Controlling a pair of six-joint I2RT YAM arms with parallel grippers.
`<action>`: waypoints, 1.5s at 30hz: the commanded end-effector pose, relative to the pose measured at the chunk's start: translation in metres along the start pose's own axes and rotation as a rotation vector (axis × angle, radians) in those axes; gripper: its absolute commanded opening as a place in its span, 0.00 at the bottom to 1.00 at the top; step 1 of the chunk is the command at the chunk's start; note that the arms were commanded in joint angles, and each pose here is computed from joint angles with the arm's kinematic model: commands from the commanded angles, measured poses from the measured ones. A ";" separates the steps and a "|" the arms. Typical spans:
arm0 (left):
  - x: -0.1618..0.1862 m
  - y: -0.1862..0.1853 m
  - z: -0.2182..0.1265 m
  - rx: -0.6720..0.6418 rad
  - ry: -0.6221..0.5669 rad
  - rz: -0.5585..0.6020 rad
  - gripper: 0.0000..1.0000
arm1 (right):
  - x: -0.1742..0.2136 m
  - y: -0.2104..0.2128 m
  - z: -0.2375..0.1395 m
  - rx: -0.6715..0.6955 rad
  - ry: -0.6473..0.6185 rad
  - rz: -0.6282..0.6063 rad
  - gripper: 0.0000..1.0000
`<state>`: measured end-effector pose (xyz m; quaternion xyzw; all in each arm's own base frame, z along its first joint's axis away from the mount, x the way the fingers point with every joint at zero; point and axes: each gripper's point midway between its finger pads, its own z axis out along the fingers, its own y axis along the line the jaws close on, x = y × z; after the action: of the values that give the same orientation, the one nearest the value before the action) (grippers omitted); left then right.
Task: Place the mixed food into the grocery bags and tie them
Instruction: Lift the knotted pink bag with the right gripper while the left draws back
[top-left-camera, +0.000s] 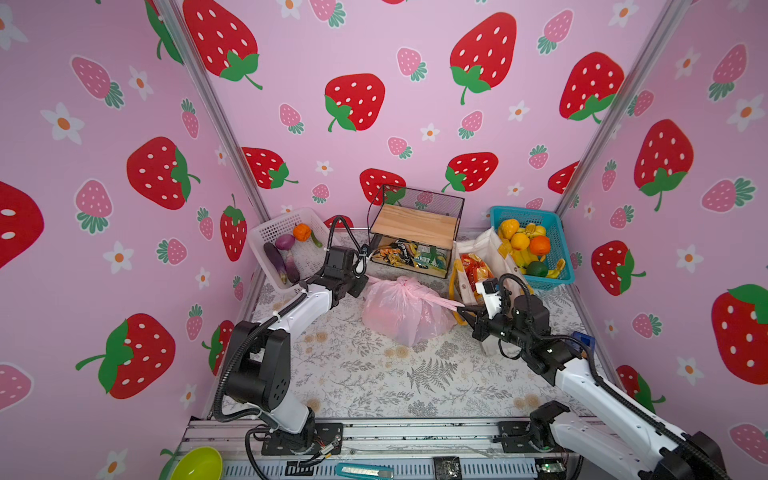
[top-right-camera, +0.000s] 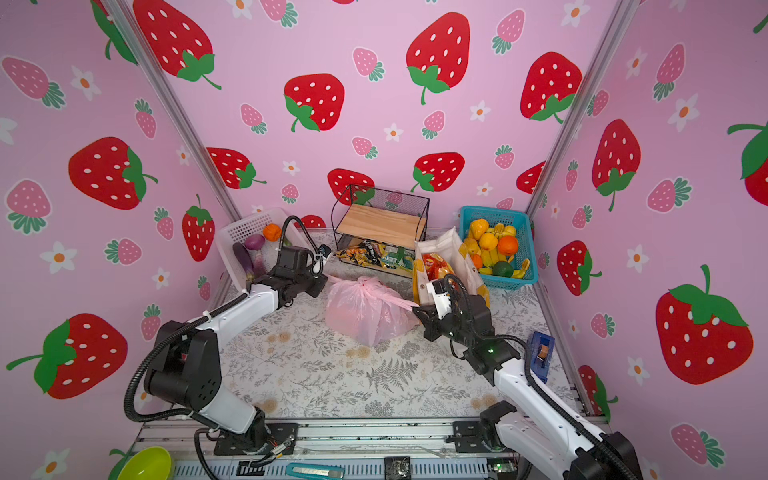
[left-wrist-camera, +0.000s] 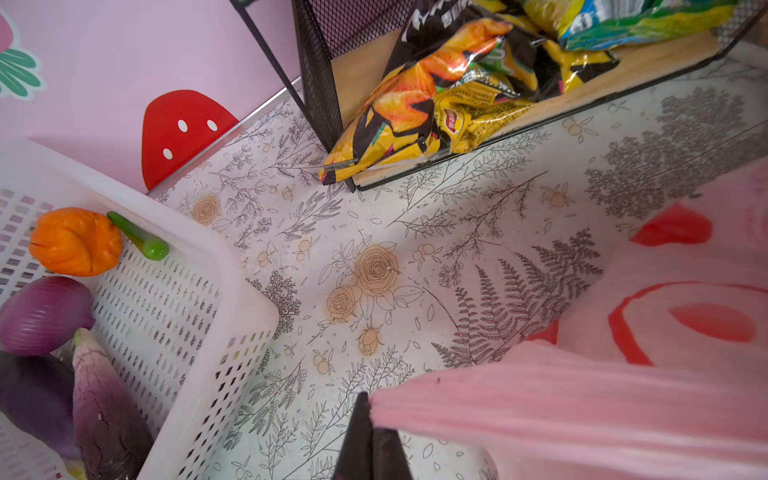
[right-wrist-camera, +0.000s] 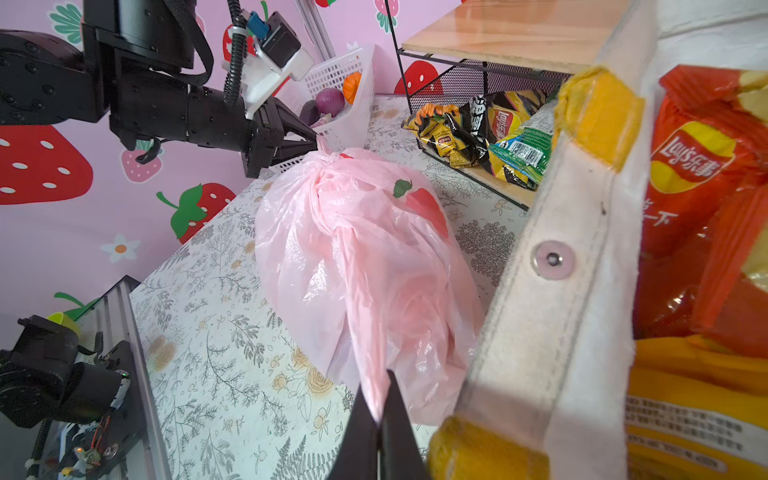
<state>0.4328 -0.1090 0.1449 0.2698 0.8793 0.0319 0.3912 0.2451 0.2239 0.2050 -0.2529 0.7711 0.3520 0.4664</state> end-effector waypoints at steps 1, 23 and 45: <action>-0.017 0.043 -0.026 -0.121 -0.010 -0.112 0.13 | -0.036 0.004 -0.013 0.021 -0.103 -0.101 0.24; -0.040 0.040 -0.154 -0.046 -0.276 -0.425 0.93 | -0.048 0.068 0.150 -0.164 0.321 -0.489 1.00; -0.046 0.037 -0.176 -0.030 -0.356 -0.438 0.94 | -0.034 0.114 0.157 -0.499 0.327 -0.249 0.00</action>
<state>0.3526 -0.0709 0.2952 0.0797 0.8457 -0.0684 0.5233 0.2820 0.4188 0.1555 -0.5081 0.7427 0.3475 0.2637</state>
